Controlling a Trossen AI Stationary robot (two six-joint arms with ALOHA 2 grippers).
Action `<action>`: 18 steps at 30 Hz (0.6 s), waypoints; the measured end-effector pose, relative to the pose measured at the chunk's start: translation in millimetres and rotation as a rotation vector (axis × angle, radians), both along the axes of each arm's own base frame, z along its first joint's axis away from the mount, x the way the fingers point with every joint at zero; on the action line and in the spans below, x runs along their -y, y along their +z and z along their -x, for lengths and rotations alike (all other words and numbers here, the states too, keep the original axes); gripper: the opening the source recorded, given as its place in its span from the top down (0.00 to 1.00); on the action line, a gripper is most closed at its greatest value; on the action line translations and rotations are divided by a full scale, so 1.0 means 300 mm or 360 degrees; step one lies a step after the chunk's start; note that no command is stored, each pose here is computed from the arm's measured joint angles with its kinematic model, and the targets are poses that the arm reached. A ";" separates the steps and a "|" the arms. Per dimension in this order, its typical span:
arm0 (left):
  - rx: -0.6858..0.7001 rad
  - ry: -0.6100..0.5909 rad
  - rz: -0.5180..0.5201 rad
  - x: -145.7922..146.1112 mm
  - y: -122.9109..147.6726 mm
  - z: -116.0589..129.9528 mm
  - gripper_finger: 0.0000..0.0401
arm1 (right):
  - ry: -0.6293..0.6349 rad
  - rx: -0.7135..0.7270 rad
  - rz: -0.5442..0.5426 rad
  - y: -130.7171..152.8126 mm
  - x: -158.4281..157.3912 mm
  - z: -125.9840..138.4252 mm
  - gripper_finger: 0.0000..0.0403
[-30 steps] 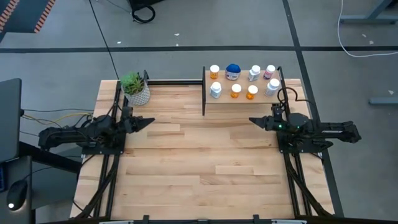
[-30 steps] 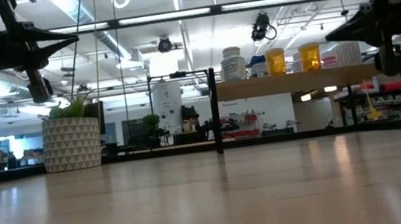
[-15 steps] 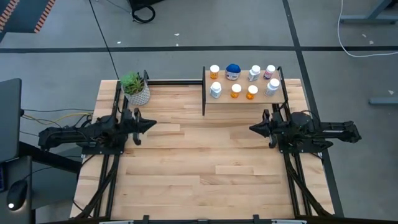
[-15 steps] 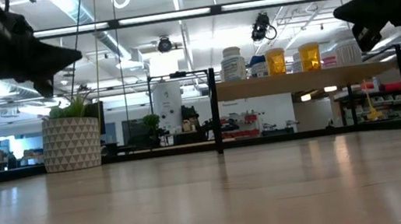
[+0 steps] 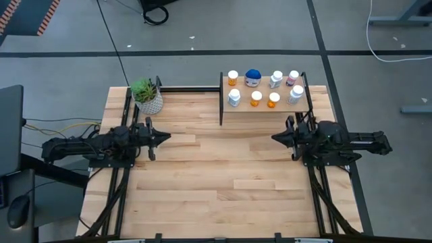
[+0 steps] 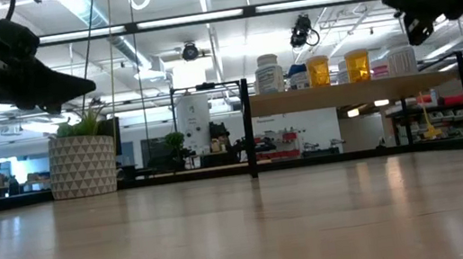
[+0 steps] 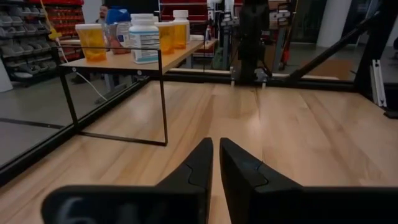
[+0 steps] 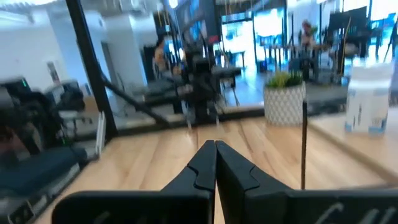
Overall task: Pick and place medicine bottles onto shelf by color
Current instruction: Return to Home Position
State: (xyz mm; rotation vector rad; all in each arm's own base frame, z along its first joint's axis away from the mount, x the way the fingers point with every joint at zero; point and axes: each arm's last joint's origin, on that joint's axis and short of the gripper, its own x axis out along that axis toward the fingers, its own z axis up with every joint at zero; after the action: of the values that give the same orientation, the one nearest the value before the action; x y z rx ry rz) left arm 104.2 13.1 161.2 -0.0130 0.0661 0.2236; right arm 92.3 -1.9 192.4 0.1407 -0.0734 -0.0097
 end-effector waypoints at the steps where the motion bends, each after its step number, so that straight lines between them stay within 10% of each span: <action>1: 0.0000 0.0000 0.0000 0.000 0.000 0.000 0.91 | 0.0001 0.0043 -0.0003 0.009 0.000 0.001 0.97; 18: 0.0001 0.0000 -0.0001 0.000 0.000 0.000 0.90 | 0.0010 0.1176 0.0006 0.211 -0.002 0.100 0.97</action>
State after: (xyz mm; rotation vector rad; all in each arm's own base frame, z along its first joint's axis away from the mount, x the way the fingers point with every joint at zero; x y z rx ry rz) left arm 104.2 13.1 161.3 -0.0127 0.0651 0.2234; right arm 62.4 -1.2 255.7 0.1348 -0.8103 0.0494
